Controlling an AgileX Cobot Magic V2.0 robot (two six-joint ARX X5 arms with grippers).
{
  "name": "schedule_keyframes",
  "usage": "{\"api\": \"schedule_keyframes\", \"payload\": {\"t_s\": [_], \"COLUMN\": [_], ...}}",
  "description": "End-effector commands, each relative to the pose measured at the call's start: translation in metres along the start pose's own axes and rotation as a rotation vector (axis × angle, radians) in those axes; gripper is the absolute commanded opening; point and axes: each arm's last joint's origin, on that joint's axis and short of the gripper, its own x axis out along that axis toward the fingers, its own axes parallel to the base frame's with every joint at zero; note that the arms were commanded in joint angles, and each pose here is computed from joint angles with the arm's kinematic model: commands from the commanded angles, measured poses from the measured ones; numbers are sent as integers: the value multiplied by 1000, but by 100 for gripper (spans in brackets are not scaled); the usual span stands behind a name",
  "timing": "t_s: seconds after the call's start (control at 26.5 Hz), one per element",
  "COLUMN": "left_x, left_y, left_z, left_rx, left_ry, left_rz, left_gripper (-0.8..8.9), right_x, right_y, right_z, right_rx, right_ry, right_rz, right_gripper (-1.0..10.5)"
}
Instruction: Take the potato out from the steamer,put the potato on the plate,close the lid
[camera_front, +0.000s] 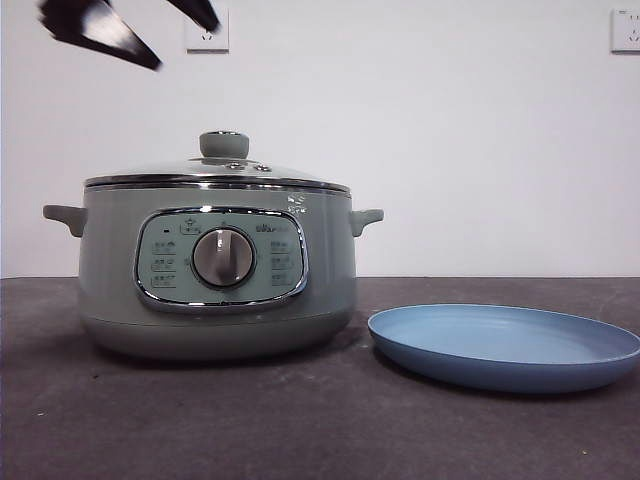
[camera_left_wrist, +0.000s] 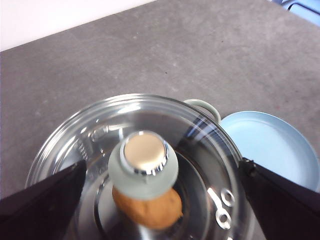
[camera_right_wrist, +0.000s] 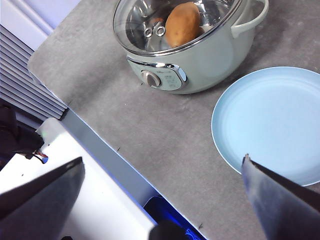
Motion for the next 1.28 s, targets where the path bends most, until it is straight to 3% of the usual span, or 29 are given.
{"api": "schedule_keyframes", "payload": {"t_s": [0.04, 0.42, 0.64, 0.79, 1.02, 1.28], "left_x": [19, 78, 86, 86, 86, 78], "left_y": [3, 12, 9, 8, 8, 6], "left_z": [2, -14, -16, -16, -17, -11], "left_rx": [26, 27, 36, 37, 36, 38], "left_ry": [20, 122, 140, 139, 141, 113], "left_rz": [-1, -10, 19, 13, 12, 16], "left_gripper": [688, 688, 667, 263, -12, -12], "right_x": [0, 0, 0, 0, 0, 0], "right_y": [0, 0, 0, 0, 0, 0], "right_z": [1, 1, 1, 1, 1, 2], "right_rx": [-11, -11, -11, -11, -11, -17], "right_ry": [-7, -7, -7, -6, -6, -16], "right_rz": [0, -2, -2, -6, -6, -7], "right_gripper": [660, 660, 660, 660, 660, 660]}}
